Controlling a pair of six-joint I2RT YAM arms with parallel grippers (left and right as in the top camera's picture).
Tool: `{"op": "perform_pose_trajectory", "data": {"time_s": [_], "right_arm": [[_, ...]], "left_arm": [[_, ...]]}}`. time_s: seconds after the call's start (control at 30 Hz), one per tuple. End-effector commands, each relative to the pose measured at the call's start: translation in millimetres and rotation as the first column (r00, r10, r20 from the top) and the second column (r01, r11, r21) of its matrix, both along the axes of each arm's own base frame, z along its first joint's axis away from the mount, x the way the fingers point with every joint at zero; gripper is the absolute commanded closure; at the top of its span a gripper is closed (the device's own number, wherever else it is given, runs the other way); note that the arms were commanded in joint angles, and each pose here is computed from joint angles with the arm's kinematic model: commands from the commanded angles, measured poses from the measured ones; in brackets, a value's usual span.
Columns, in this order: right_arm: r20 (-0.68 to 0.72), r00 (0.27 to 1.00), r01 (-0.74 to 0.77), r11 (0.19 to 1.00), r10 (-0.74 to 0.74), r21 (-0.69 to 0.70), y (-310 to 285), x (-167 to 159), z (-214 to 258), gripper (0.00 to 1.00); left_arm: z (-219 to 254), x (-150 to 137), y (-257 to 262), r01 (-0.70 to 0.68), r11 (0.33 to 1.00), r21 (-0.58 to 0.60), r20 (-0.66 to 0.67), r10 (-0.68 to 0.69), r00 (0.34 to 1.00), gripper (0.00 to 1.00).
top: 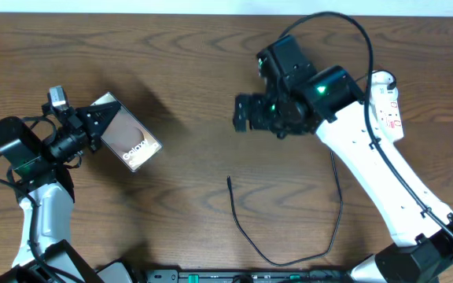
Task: Plug charger to phone and switch on socket
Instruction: 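Move the right gripper down over the black charging cable plug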
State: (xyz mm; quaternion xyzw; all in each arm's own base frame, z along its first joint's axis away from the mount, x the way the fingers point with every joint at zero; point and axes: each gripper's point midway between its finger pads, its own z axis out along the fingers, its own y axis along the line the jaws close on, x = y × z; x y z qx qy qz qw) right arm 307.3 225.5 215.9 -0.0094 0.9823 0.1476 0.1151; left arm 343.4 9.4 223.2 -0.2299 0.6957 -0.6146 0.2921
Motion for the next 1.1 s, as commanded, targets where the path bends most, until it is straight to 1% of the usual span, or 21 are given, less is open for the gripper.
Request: {"op": "perform_pose_trajectory", "data": {"time_s": [0.0, 0.23, 0.37, 0.5, 0.63, 0.7, 0.97, 1.07], "right_arm": [[-0.029, 0.999, -0.05, 0.987, 0.046, -0.151, -6.7, -17.4, -29.5, 0.01], [-0.154, 0.984, 0.06, 0.976, -0.093, -0.209, 1.0, -59.6, -94.3, 0.01], [-0.18, 0.974, 0.104, 0.978, -0.137, -0.182, 16.8, -77.1, -124.8, 0.01], [-0.193, 0.976, 0.073, 0.987, -0.1, -0.141, 35.5, -92.9, -139.6, 0.01], [-0.142, 0.99, -0.016, 0.991, -0.003, -0.131, 48.7, -97.1, -146.0, 0.01], [-0.136, 0.991, -0.025, 0.987, 0.003, -0.156, 47.7, -99.4, -151.6, 0.01], [-0.228, 0.974, -0.051, 0.962, -0.012, -0.269, 40.0, -109.7, -198.3, 0.01], [-0.236, 0.972, -0.053, 0.956, -0.017, -0.287, 38.1, -109.4, -206.1, 0.01]], "left_arm": [[6.0, -6.0, -4.3, 0.04, 0.999, 0.029, 0.054, -0.041, 0.998, 0.93], [6.0, -6.0, -4.3, 0.04, 0.999, 0.029, 0.054, -0.041, 0.998, 0.93], [6.0, -6.0, -4.2, 0.04, 0.999, 0.034, 0.059, -0.042, 0.997, 0.92], [5.9, -6.0, -4.2, 0.04, 0.999, 0.034, 0.059, -0.042, 0.997, 0.93], [5.9, -6.0, -4.2, 0.04, 0.999, 0.034, 0.059, -0.042, 0.997, 0.92], [5.9, -6.0, -4.2, 0.04, 0.999, 0.034, 0.059, -0.042, 0.997, 0.92], [5.9, -5.9, -4.2, 0.039, 0.999, 0.034, 0.059, -0.041, 0.997, 0.93], [5.9, -5.9, -4.1, 0.039, 0.999, 0.034, 0.059, -0.041, 0.997, 0.92]]}}
